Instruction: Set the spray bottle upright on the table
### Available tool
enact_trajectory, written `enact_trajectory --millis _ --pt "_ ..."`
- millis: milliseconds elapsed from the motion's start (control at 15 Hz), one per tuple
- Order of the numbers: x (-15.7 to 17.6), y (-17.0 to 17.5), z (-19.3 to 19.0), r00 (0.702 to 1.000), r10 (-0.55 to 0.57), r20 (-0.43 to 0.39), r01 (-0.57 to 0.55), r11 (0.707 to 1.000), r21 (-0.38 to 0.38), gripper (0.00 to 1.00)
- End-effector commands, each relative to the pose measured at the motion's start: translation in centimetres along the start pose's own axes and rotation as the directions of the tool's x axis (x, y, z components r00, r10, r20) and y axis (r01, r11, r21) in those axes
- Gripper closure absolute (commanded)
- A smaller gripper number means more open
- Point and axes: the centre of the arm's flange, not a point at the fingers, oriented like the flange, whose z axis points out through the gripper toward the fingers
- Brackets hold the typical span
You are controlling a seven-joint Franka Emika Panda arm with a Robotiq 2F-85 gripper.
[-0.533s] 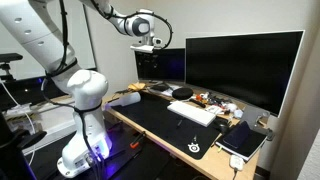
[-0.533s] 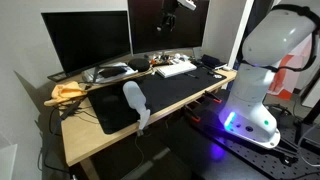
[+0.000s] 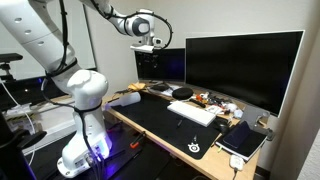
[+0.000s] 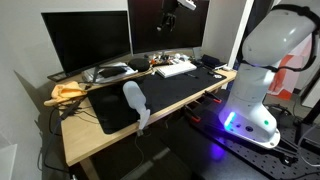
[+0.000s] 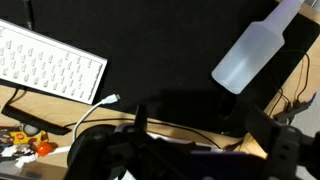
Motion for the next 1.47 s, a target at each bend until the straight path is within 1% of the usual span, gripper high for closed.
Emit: enact_trajectory --millis 0,267,400,533,600,1067,1400 --pt "0.4 -0.3 0.3 1.0 0.022 -0.013 -0.022 1.0 0.007 0.0" --pt "2.2 -1.8 1.3 0.997 0.072 -0.041 -0.07 0.997 0.041 0.0" --pt "3.4 -3.0 2.0 0.993 0.099 -0.058 -0.096 0.994 0.047 0.0" --pt "4.4 -4.4 3.1 0.992 0.113 -0.052 -0.111 0.993 0.037 0.0" --pt "4.9 -5.3 3.8 0.992 0.117 -0.042 -0.116 0.993 0.019 0.0" --pt "7.1 -11.8 8.9 0.989 0.129 0.07 -0.126 0.991 -0.038 0.0" --pt "8.0 -14.9 12.4 0.967 0.205 0.153 -0.198 0.978 -0.061 0.0"
